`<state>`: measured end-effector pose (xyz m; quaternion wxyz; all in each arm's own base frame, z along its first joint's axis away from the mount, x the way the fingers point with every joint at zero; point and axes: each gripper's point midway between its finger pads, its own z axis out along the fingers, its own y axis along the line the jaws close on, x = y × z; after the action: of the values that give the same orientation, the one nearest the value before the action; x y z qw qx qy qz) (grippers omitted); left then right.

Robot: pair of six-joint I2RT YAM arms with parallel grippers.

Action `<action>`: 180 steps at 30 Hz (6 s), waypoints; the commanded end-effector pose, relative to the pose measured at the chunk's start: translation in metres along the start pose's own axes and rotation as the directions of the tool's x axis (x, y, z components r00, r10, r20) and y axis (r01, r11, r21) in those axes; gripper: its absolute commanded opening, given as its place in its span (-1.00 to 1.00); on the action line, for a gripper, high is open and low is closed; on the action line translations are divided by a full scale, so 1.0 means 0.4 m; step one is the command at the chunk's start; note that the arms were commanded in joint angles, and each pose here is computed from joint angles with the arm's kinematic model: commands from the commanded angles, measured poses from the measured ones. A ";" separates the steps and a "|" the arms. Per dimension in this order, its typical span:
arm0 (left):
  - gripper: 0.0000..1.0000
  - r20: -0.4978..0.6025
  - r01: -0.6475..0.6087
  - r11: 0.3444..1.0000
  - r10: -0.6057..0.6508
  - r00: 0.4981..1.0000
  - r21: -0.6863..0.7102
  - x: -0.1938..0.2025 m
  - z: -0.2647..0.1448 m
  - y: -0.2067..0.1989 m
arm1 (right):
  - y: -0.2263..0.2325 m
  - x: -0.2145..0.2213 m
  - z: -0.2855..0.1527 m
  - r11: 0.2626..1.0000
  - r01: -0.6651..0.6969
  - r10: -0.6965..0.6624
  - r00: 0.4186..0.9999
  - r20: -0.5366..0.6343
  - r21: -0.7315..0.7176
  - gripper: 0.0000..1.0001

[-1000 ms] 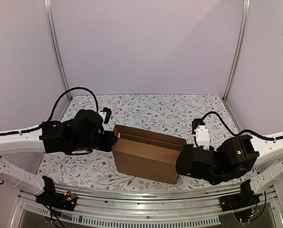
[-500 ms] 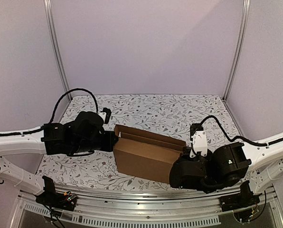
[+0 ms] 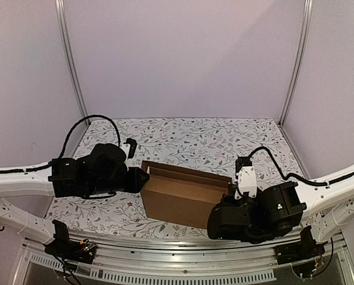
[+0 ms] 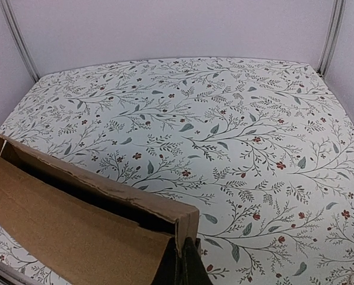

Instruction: Fold the paper box

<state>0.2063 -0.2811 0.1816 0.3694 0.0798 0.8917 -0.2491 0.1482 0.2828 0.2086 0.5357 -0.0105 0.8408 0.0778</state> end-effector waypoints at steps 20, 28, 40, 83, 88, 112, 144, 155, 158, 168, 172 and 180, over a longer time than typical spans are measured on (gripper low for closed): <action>0.05 -0.098 -0.211 0.971 0.201 0.975 -0.109 -0.014 -0.128 0.037 | 0.036 0.123 -0.005 0.998 0.038 -0.046 0.982 -0.185 -0.045 -1.00; 0.06 -0.130 -0.233 0.964 0.217 0.968 -0.127 -0.003 -0.156 0.063 | 0.041 0.119 -0.005 0.998 0.050 -0.058 0.982 -0.179 -0.048 -1.00; -0.32 -0.156 -0.272 0.957 0.256 0.954 -0.096 0.013 -0.121 0.042 | 0.044 0.123 -0.004 0.998 0.052 -0.060 0.981 -0.184 -0.047 -1.00; -1.00 -0.325 -0.243 0.968 0.252 0.911 0.067 -0.004 -0.138 -0.058 | 0.097 0.167 0.010 0.979 0.191 -0.202 0.956 -0.211 -0.070 -1.00; -1.00 -0.344 -0.204 0.973 0.228 0.911 0.106 -0.009 -0.151 -0.067 | 0.104 0.183 0.016 0.967 0.244 -0.254 0.942 -0.218 -0.073 -1.00; -1.00 -0.457 -0.087 0.971 0.182 0.870 0.222 0.007 -0.166 -0.105 | 0.122 0.220 0.028 0.941 0.330 -0.339 0.910 -0.238 -0.078 -1.00; -1.00 -0.510 -0.076 0.992 0.117 0.852 0.101 0.075 -0.196 0.001 | 0.116 0.222 0.030 0.942 0.330 -0.336 0.911 -0.238 -0.066 -1.00; -1.00 -0.532 -0.057 0.995 0.092 0.842 0.082 0.098 -0.201 0.017 | 0.113 0.219 0.030 0.944 0.324 -0.328 0.915 -0.235 -0.057 -1.00; -1.00 -0.538 -0.057 0.996 0.089 0.838 0.074 0.103 -0.207 0.023 | 0.111 0.220 0.031 0.944 0.326 -0.330 0.914 -0.236 -0.055 -1.00; -1.00 -0.547 -0.048 0.997 0.072 0.834 0.057 0.120 -0.219 0.041 | 0.111 0.217 0.031 0.944 0.326 -0.329 0.915 -0.233 -0.053 -1.00; -1.00 -0.548 -0.047 0.998 0.067 0.834 0.051 0.122 -0.222 0.046 | 0.111 0.215 0.031 0.944 0.325 -0.328 0.916 -0.231 -0.052 -1.00; -1.00 -0.547 -0.048 0.998 0.063 0.835 0.042 0.124 -0.228 0.053 | 0.112 0.217 0.031 0.943 0.329 -0.331 0.915 -0.231 -0.051 -1.00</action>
<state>0.1378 -0.2267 0.2080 0.1496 0.1789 0.9458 -0.2261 0.1479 0.3265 0.1996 0.5574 -0.1145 0.8223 -0.0070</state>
